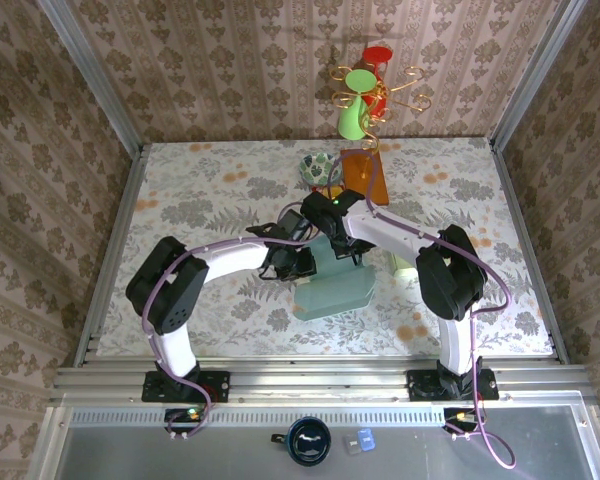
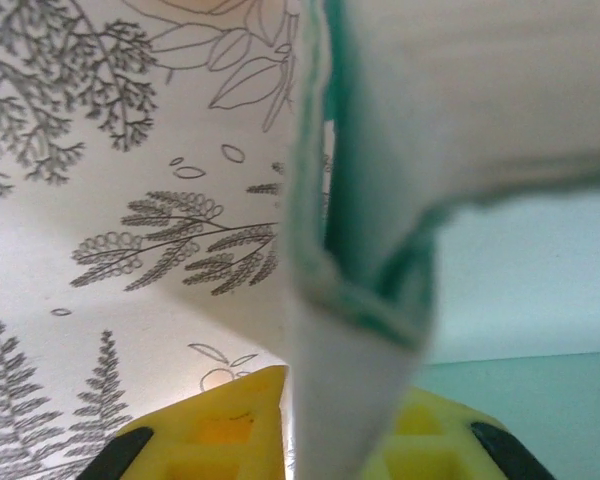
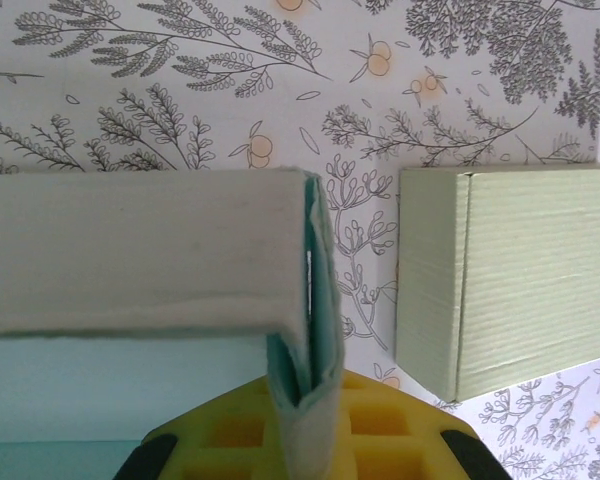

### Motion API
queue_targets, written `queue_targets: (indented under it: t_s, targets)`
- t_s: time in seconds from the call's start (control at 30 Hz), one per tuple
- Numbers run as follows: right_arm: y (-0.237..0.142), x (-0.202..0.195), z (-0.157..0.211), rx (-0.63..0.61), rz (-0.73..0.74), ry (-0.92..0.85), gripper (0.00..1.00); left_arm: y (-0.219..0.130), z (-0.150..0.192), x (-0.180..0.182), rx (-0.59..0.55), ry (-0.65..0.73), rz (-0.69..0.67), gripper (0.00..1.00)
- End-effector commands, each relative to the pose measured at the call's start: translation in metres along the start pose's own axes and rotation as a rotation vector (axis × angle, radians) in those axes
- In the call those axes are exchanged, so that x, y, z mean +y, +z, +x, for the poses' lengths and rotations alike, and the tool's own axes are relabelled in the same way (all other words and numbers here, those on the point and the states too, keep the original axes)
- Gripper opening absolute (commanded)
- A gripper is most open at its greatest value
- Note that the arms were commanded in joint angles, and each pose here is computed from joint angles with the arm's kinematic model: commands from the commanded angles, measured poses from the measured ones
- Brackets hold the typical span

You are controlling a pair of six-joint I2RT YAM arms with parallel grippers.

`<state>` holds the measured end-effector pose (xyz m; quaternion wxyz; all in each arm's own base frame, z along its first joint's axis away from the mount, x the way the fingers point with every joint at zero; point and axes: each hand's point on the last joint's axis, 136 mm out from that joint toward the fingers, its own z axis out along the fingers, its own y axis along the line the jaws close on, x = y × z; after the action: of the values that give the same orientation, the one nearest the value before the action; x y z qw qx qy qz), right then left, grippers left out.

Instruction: Fold the paper box

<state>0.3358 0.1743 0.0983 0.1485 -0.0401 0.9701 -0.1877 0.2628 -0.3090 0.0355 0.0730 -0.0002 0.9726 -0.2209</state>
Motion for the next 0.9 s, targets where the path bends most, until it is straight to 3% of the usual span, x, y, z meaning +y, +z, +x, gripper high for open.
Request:
queue_targets:
  t_s: [0.0,0.17,0.23,0.53,0.7,0.87]
  targets:
    - [-0.007,-0.008,0.005,-0.027,0.057,-0.005,0.00,-0.002,0.009,0.024,0.017,0.014,-0.163,0.17]
    - [-0.006,-0.005,0.007,-0.027,0.057,-0.008,0.00,0.000,0.018,0.036,0.029,0.010,-0.277,0.12]
    - [-0.005,-0.004,0.009,-0.024,0.057,-0.010,0.00,-0.001,0.020,0.037,0.024,0.018,-0.309,0.00]
    - [-0.006,-0.001,0.011,-0.026,0.053,-0.012,0.00,-0.006,0.013,0.032,-0.021,0.036,-0.308,0.00]
    - [-0.005,-0.001,0.011,-0.025,0.056,-0.015,0.00,-0.021,0.002,0.020,-0.073,0.072,-0.277,0.19]
    - [-0.004,0.000,0.010,-0.024,0.054,-0.019,0.00,-0.044,-0.019,-0.003,-0.150,0.103,-0.170,0.24]
